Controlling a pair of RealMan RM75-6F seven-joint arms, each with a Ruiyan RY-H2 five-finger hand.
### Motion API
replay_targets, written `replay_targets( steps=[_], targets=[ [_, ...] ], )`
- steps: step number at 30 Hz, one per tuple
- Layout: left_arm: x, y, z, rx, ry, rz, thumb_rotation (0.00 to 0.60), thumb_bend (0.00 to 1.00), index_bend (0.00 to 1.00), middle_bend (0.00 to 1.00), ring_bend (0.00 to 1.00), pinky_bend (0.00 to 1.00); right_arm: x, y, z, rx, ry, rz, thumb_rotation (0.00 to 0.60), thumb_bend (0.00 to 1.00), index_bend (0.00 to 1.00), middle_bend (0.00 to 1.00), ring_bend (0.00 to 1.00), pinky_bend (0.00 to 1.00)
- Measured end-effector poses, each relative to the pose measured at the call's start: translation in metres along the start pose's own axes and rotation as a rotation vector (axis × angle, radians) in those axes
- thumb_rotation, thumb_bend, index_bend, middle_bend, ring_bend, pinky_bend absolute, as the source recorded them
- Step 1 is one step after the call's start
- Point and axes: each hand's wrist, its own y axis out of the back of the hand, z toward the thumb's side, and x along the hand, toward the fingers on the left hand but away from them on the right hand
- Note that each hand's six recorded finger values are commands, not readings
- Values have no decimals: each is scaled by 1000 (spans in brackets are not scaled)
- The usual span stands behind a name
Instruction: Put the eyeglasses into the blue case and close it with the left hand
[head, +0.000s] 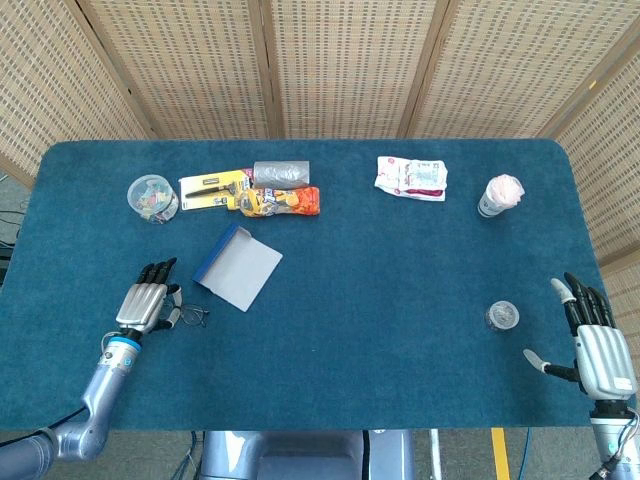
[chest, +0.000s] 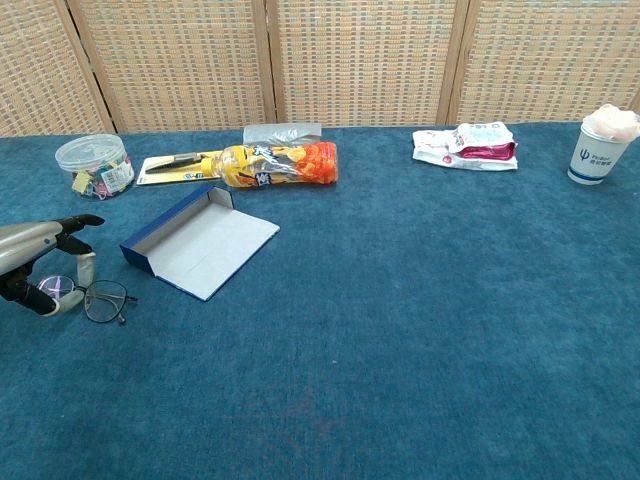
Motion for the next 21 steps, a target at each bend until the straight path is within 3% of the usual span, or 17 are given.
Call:
replay_targets(
  steps=[10, 21],
  targets=[
    [-10, 17, 3, -13, -35, 35, 600, 479, 602, 0, 0, 0, 0, 0, 0, 0, 0, 0, 600, 0, 0, 0, 0, 0],
    [-17, 71, 28, 36, -132, 158, 600, 475, 603, 0, 0, 0, 0, 0, 0, 0, 0, 3, 600, 0, 0, 0, 0, 0]
  ],
)
